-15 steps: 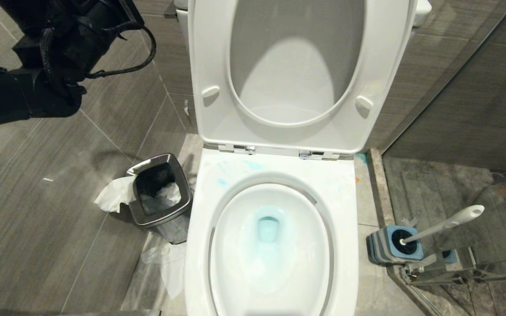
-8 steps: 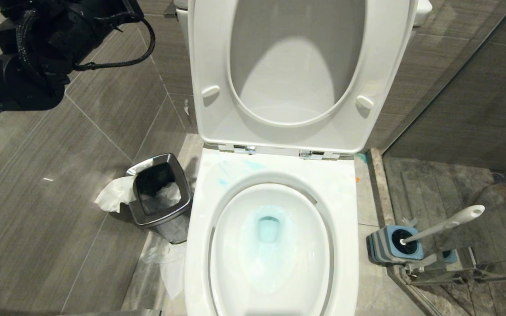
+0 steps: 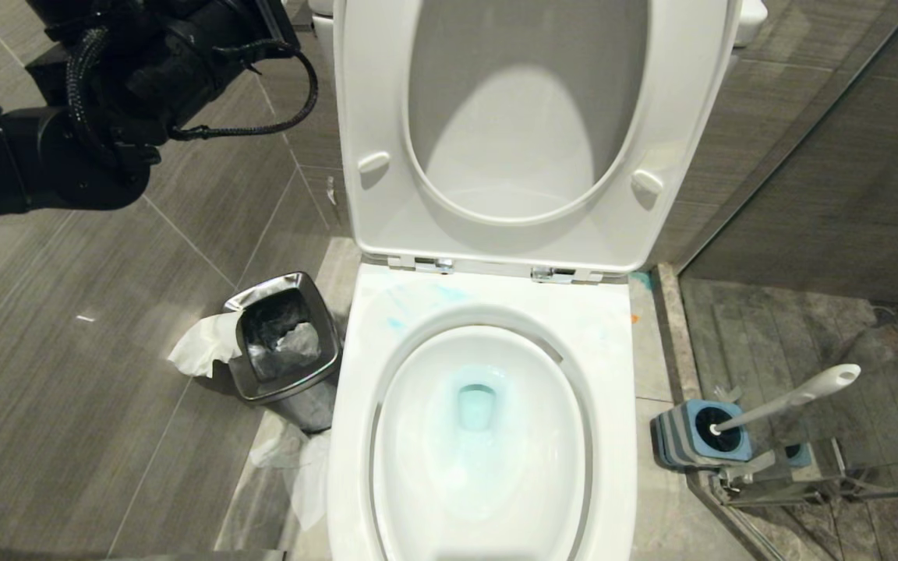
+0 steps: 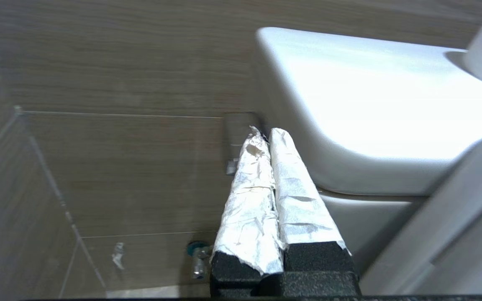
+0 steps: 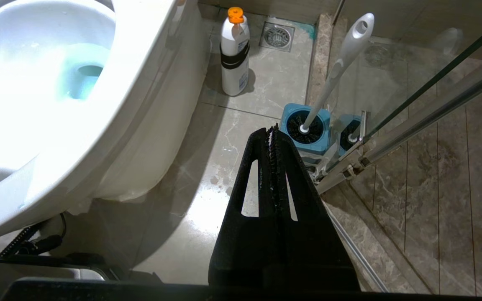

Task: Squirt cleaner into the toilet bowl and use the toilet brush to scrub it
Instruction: Flush the toilet

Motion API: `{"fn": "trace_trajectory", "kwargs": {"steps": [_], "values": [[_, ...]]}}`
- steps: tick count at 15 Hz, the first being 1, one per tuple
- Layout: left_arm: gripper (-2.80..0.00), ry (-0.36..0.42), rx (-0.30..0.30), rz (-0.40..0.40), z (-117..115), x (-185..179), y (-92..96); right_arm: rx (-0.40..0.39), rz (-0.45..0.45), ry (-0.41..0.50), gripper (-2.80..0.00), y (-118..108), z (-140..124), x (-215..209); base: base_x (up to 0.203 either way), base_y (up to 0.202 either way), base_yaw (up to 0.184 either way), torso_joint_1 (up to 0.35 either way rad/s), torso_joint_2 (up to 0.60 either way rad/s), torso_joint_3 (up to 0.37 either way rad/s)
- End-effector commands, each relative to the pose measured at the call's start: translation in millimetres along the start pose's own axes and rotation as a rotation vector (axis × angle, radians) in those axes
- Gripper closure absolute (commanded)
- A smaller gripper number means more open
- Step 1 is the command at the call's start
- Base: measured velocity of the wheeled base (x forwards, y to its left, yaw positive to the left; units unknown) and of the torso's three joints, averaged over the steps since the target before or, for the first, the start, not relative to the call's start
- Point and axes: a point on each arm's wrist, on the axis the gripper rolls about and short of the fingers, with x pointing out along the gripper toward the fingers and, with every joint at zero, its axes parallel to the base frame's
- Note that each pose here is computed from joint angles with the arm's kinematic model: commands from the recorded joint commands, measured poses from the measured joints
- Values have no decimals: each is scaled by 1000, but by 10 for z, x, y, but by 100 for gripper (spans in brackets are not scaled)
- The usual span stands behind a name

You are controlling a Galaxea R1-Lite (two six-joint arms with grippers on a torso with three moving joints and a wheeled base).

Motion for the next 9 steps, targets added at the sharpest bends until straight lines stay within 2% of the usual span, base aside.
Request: {"fn": "trace_trajectory", "kwargs": {"steps": [1,9], "values": [[0,6,-7,-15,-44,16,-63,-1,0,2,0,0,-2,1,0,0,0,0,0,0],[0,33,5,-2,-226,86,-24,-1,2,2,0,0,-2,1,0,0,0,0,0,0]]}}
